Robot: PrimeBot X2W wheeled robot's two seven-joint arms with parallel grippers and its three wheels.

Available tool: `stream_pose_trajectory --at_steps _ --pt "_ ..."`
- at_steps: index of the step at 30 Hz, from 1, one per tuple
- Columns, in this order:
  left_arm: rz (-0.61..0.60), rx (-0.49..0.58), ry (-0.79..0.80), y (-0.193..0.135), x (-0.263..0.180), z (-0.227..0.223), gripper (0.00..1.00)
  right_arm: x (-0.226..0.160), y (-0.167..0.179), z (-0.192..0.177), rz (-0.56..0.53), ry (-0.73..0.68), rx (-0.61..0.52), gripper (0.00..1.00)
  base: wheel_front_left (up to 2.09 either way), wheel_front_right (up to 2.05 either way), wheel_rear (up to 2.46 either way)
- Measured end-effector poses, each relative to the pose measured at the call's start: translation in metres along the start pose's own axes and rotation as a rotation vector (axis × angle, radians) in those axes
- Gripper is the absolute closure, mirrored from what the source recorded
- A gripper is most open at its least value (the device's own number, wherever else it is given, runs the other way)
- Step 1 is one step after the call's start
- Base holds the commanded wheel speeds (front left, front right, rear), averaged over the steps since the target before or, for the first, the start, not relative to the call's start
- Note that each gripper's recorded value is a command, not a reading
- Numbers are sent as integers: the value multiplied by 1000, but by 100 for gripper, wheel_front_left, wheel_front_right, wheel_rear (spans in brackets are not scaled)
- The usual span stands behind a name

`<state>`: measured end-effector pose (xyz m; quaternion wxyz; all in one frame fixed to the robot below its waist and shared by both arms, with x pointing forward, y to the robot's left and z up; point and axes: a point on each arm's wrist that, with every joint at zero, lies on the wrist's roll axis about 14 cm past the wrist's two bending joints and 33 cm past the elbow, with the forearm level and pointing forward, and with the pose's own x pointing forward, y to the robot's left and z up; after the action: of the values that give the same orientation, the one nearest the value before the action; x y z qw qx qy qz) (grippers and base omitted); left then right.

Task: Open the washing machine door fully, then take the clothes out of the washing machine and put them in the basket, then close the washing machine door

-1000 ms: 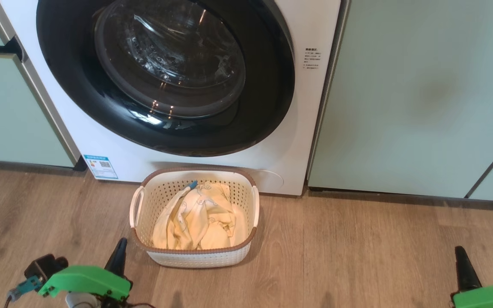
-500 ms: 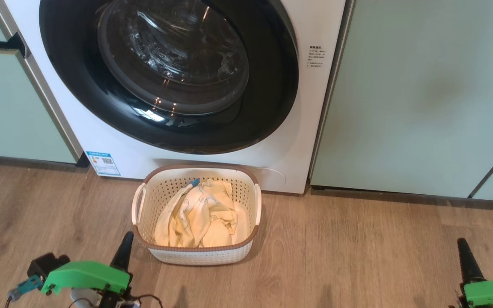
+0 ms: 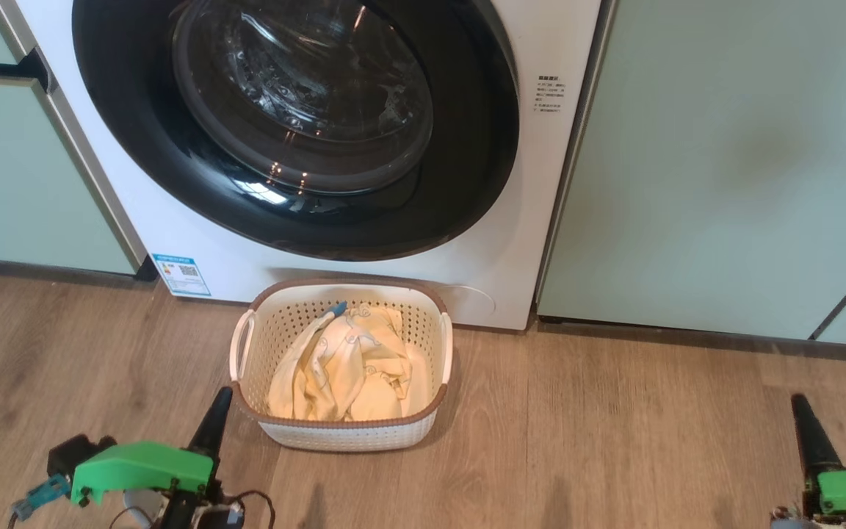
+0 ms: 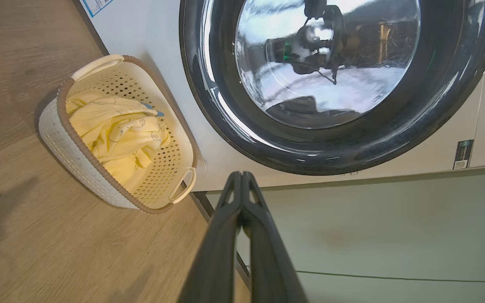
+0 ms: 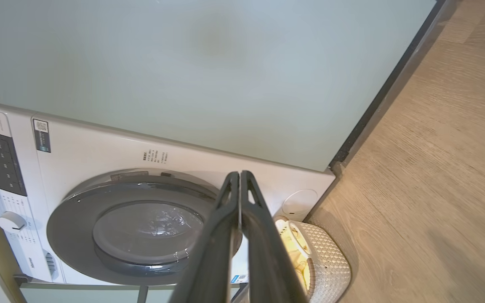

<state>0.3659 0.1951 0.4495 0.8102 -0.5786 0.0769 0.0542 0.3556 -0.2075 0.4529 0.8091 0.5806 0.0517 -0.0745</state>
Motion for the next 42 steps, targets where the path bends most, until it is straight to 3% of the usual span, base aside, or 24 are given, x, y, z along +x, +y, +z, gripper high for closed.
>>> stream_pose_trajectory --at_steps 32,42 --pt "-86 -321 15 -25 2 1 100 12 23 4 79 25 329 100 0 0 0" --pt "-91 -328 11 -26 2 2 100 12 24 4 80 24 333 100 0 0 0"
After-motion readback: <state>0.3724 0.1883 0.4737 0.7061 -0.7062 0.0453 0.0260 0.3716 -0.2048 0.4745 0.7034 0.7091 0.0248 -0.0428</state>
